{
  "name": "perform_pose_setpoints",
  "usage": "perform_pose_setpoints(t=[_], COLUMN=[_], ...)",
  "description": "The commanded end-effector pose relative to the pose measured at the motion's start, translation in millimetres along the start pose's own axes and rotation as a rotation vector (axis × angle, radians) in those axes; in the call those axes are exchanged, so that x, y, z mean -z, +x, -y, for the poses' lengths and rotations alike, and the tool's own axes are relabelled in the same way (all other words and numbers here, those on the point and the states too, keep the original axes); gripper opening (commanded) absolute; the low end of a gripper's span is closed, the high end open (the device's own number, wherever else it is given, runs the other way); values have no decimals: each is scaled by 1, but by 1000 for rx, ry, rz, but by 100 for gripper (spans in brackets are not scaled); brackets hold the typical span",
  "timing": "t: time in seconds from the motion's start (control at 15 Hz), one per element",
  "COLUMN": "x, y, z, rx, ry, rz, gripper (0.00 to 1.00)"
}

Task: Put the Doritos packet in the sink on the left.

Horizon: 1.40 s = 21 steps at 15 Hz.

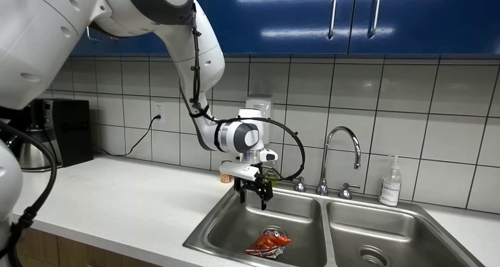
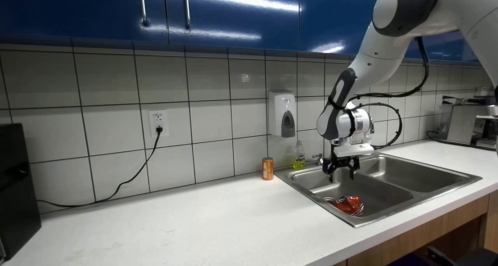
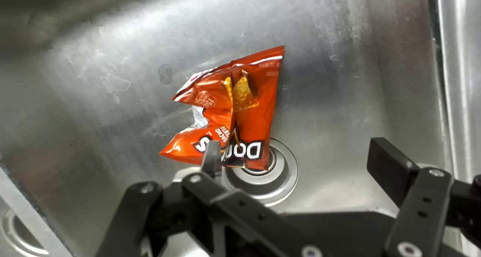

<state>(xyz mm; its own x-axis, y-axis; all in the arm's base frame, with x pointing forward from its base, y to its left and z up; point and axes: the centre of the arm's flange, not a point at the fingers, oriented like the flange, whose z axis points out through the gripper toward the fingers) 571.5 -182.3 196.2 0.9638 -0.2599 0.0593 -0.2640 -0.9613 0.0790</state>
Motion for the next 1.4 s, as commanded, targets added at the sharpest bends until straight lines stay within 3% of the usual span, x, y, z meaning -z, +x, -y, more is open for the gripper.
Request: perform_pose_setpoints(t=[0.0, 0.67, 1.0, 1.33], x=[34, 83, 91, 87], y=[-38, -121, -159, -179], z=[-4, 4, 8, 34], rx=[27, 75, 186, 314], ry=[38, 18, -12, -25], rz=[16, 43, 67, 69], gripper=[100, 100, 100, 100])
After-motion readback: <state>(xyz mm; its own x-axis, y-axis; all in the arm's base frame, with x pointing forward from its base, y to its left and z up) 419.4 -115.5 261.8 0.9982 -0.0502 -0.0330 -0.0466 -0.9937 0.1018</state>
